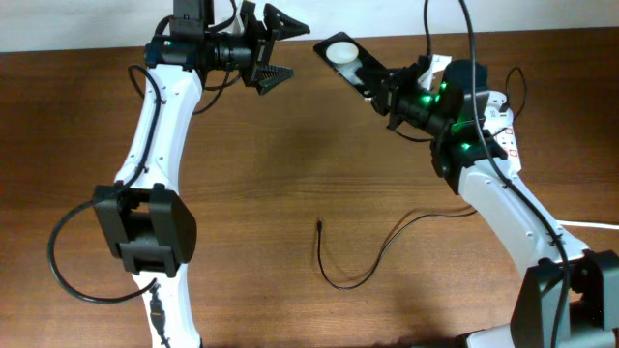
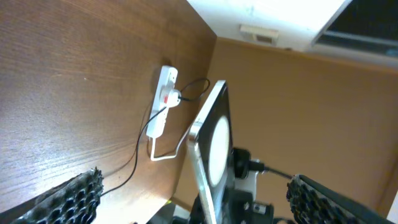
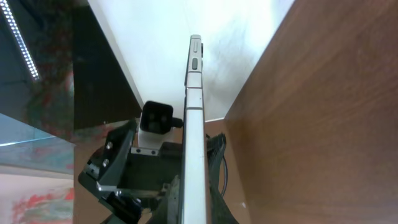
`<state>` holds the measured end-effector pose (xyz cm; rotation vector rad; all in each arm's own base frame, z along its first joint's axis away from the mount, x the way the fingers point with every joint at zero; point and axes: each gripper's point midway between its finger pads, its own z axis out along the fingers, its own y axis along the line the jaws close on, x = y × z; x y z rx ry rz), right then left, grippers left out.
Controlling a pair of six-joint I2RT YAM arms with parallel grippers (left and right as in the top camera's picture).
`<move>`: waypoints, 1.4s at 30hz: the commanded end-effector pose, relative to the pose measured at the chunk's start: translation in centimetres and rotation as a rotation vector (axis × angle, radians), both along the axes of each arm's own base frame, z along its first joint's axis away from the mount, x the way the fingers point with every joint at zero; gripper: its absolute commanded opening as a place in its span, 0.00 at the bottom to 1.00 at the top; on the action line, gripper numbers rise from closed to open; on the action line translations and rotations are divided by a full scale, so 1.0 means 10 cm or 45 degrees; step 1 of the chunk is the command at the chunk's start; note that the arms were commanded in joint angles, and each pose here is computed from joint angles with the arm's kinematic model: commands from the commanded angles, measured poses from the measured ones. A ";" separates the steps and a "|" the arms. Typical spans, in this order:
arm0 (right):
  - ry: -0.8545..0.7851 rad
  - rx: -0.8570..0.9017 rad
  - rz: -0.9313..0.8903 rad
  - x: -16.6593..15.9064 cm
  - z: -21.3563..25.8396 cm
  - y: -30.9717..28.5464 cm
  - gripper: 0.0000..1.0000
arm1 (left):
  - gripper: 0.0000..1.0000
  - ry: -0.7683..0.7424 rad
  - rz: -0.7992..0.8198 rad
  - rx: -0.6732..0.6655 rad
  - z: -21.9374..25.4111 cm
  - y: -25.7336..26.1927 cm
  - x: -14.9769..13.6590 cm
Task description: Plug charger to phone and switch on socket
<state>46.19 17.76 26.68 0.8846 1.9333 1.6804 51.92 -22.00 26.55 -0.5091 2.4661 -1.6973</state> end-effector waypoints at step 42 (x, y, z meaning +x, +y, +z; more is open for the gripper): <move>-0.026 0.309 -0.069 -0.13 0.55 0.70 0.04 | 0.43 -0.076 0.065 -0.115 0.47 -0.21 0.10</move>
